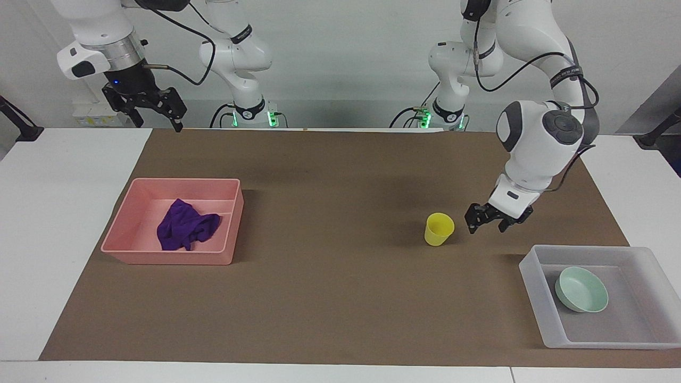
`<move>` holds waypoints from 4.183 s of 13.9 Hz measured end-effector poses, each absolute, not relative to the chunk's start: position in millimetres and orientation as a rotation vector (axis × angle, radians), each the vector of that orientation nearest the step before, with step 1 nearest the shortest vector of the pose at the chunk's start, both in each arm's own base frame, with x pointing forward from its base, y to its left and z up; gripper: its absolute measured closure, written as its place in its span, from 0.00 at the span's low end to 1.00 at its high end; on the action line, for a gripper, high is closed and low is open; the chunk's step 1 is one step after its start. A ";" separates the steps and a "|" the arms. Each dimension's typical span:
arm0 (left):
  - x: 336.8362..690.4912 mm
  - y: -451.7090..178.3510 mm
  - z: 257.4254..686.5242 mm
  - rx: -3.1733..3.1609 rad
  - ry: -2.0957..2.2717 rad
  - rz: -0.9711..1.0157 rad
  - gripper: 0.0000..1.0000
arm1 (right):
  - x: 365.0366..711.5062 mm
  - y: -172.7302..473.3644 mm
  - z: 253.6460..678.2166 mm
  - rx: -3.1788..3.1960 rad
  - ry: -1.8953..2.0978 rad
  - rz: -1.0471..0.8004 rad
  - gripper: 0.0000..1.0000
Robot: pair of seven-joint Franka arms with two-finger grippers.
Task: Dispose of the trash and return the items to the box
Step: 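Move the left gripper from the clear bin to grasp the yellow cup, then carry the yellow cup with the left gripper into the clear bin, then lower the yellow cup into the green bowl and open the left gripper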
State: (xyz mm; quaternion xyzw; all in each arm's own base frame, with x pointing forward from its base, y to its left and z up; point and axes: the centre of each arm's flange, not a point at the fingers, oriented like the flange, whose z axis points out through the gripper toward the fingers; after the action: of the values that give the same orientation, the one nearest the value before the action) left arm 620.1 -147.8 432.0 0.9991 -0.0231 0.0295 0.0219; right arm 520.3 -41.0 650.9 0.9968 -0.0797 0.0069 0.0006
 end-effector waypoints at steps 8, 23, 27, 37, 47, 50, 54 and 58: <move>589.2 -159.9 376.9 3.077 -0.111 0.205 0.27 | 516.0 -36.2 647.7 3.136 -0.171 0.011 0.00; 575.3 -153.9 349.6 3.069 -0.096 0.245 0.96 | 514.7 -35.9 644.9 3.136 -0.170 0.001 0.00; 592.1 -128.8 379.9 3.068 -0.025 0.274 0.96 | 514.7 -35.9 644.9 3.136 -0.170 0.001 0.00; 652.1 37.8 478.2 3.039 0.353 0.500 0.96 | 514.7 -35.9 644.7 3.136 -0.170 0.001 0.00; 687.0 141.2 423.9 3.028 0.570 0.635 0.96 | 514.7 -35.5 644.7 3.136 -0.169 0.001 0.00; 703.3 144.1 400.3 3.028 0.569 0.670 0.96 | 514.7 -35.5 644.7 3.136 -0.169 0.001 0.00; 707.1 148.4 379.9 3.026 0.578 0.692 0.96 | 514.7 -35.4 644.7 3.136 -0.169 0.001 0.00; 700.3 150.0 362.1 3.037 0.587 0.638 0.96 | 514.7 -35.1 644.7 3.136 -0.168 0.001 0.00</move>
State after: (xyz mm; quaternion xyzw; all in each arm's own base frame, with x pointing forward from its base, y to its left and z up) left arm 700.3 150.0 362.1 0.9615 0.1859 0.2020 -0.0081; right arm 514.7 -35.1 644.7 0.9986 -0.0535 0.0002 0.0004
